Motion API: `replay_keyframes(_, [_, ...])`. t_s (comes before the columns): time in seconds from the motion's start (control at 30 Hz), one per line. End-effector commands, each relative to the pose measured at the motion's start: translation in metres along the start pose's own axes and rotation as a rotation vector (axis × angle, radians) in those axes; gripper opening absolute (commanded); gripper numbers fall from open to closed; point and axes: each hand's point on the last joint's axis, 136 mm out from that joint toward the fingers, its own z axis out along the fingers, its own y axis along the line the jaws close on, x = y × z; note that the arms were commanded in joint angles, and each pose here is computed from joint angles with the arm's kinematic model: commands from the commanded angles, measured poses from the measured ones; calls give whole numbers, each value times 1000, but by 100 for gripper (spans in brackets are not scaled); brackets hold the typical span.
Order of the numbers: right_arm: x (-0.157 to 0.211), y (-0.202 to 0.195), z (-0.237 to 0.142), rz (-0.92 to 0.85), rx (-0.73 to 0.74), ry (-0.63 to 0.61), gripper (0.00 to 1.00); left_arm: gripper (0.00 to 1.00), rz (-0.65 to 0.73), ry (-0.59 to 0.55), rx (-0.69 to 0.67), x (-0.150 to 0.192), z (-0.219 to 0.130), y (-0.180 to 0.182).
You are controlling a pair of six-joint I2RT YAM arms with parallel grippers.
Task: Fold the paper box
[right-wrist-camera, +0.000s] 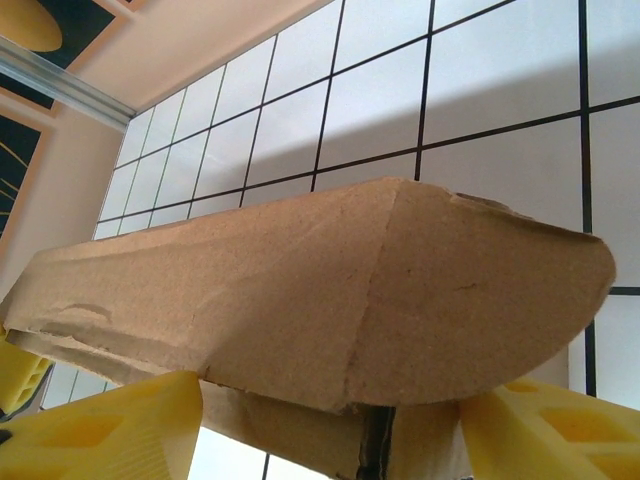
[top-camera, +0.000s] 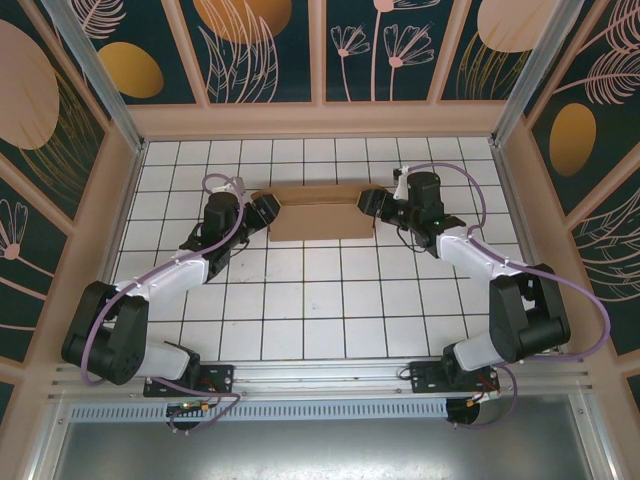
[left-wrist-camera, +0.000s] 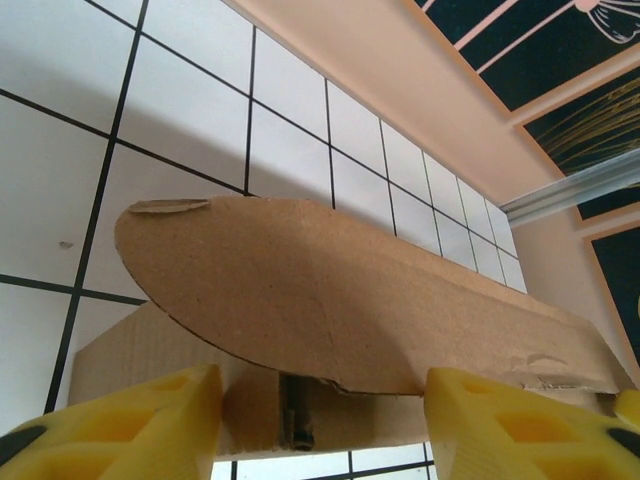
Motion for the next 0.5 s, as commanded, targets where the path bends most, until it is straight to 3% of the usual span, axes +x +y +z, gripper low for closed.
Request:
replay_keyframes(0.0, [11, 16, 1, -24, -78, 36, 71, 62, 13, 35, 89, 8, -4, -22])
replay_keyframes(0.17, [6, 16, -4, -28, -61, 15, 77, 77, 37, 19, 86, 0, -9, -28])
replay_keyframes(0.37, [-6, 15, -15, -36, -32, -30, 83, 87, 96, -14, 74, -14, -19, -38])
replay_keyframes(0.47, [-15, 19, -23, -53, -32, -49, 93, 91, 150, -48, 35, -26, -28, -39])
